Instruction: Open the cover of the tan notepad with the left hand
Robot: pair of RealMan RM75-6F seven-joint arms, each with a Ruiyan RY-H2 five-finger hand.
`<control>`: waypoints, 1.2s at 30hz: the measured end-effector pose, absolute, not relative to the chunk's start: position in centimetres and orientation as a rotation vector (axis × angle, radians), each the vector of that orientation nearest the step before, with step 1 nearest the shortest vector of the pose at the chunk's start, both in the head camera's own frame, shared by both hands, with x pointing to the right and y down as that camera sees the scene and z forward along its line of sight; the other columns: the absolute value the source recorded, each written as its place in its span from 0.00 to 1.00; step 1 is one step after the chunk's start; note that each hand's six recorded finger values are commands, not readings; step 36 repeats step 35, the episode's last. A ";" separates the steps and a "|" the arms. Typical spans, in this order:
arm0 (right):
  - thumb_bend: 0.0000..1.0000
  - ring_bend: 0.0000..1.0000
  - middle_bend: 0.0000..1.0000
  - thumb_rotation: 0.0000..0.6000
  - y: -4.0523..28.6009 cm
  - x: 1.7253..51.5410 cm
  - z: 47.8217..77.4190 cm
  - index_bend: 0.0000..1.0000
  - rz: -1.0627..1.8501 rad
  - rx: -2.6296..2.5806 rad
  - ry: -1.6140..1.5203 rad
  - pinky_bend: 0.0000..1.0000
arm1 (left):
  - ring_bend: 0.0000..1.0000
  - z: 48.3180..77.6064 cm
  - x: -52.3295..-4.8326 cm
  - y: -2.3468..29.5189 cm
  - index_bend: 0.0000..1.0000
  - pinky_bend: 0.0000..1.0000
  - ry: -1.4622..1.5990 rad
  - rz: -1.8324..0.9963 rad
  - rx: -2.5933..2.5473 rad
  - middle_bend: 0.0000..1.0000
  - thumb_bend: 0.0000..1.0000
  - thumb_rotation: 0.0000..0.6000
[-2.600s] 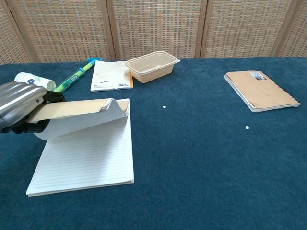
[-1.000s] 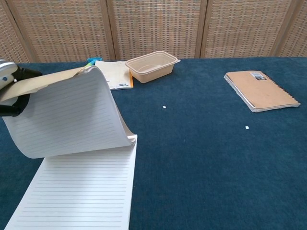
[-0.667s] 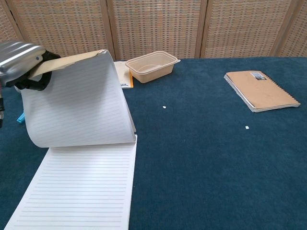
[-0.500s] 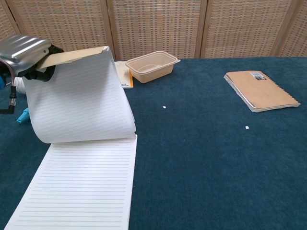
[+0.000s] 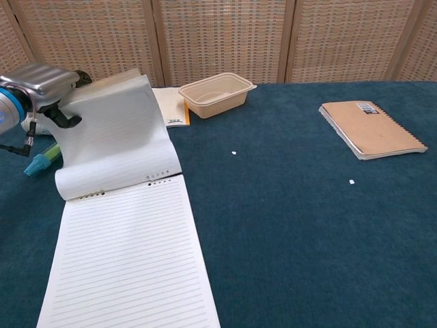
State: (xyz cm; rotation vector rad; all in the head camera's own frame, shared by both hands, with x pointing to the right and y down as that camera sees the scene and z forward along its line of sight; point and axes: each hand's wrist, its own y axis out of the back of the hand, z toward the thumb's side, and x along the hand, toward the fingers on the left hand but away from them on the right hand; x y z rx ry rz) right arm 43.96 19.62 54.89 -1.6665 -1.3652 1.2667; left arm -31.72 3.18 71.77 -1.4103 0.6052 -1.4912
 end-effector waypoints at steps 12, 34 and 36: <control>0.15 0.00 0.00 1.00 19.8 43.7 54.4 0.03 1.252 -1.663 -1.362 0.00 | 0.00 69.8 -33.9 3.4 0.00 0.00 0.691 -1.542 -1.372 0.00 0.17 1.00; 0.15 0.00 0.00 1.00 19.9 43.3 54.8 0.03 1.279 -1.649 -1.329 0.00 | 0.00 61.3 -38.9 19.2 0.00 0.00 0.851 -1.525 -1.523 0.00 0.17 1.00; 0.15 0.00 0.00 1.00 19.9 43.3 55.0 0.03 1.287 -1.651 -1.322 0.00 | 0.00 60.9 -39.1 19.5 0.00 0.00 0.860 -1.521 -1.519 0.00 0.17 1.00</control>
